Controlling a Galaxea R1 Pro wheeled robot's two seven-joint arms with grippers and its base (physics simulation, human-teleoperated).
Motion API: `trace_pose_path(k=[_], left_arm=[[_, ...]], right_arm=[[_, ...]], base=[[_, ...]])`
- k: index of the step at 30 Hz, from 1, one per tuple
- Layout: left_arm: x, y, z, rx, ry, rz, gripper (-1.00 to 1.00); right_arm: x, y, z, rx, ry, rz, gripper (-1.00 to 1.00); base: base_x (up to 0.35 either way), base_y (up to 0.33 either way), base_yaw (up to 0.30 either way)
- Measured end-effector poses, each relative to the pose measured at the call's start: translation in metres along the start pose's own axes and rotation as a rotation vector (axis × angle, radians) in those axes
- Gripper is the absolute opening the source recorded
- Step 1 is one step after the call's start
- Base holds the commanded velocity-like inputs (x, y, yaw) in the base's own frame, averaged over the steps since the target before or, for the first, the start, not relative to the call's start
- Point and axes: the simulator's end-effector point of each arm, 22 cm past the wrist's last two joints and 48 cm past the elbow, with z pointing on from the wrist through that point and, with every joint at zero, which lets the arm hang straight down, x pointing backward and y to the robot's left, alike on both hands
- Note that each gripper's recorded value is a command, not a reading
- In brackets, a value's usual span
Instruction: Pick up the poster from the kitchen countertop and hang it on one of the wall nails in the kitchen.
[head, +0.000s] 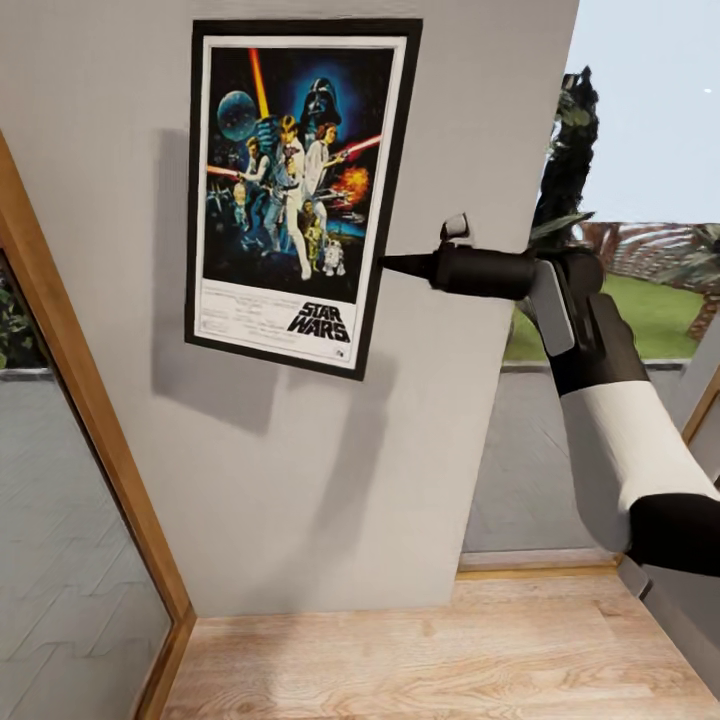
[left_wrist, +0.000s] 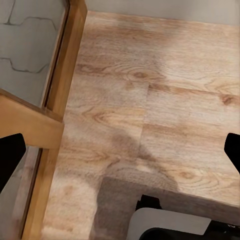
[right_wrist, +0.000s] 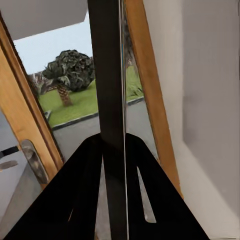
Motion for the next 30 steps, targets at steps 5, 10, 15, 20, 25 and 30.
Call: trace_pose_path(k=[5, 10, 15, 20, 25, 30], left_arm=[[0.0, 0.0, 0.0, 0.0, -0.001, 0.001, 1.0], [-0.001, 0.0, 0.0, 0.0, -0.001, 0.001, 1.0], [-0.001, 0.0, 0.0, 0.0, -0.002, 0.001, 1.0], [-0.001, 0.0, 0.0, 0.0, -0.002, 0.002, 1.0], [-0.001, 0.0, 0.0, 0.0, -0.002, 0.002, 1.0], [-0.001, 0.0, 0.0, 0.0, -0.002, 0.002, 1.0]], right_arm=[[0.005, 0.005, 0.003, -0.048, 0.013, 0.026, -1.0], [0.018, 0.014, 0.012, -0.087, 0.061, 0.029, -1.0], [0.025, 0.018, 0.017, -0.1, 0.089, 0.023, -1.0], [0.024, 0.034, 0.02, -0.115, 0.109, -0.034, -1.0], [0.022, 0.038, 0.019, -0.115, 0.111, -0.058, -1.0], [0.022, 0.039, 0.019, -0.114, 0.112, -0.065, -1.0]], base=[[0.0, 0.0, 0.0], [0.0, 0.0, 0.0], [0.0, 0.0, 0.0], [0.0, 0.0, 0.0], [0.0, 0.0, 0.0], [0.0, 0.0, 0.0]])
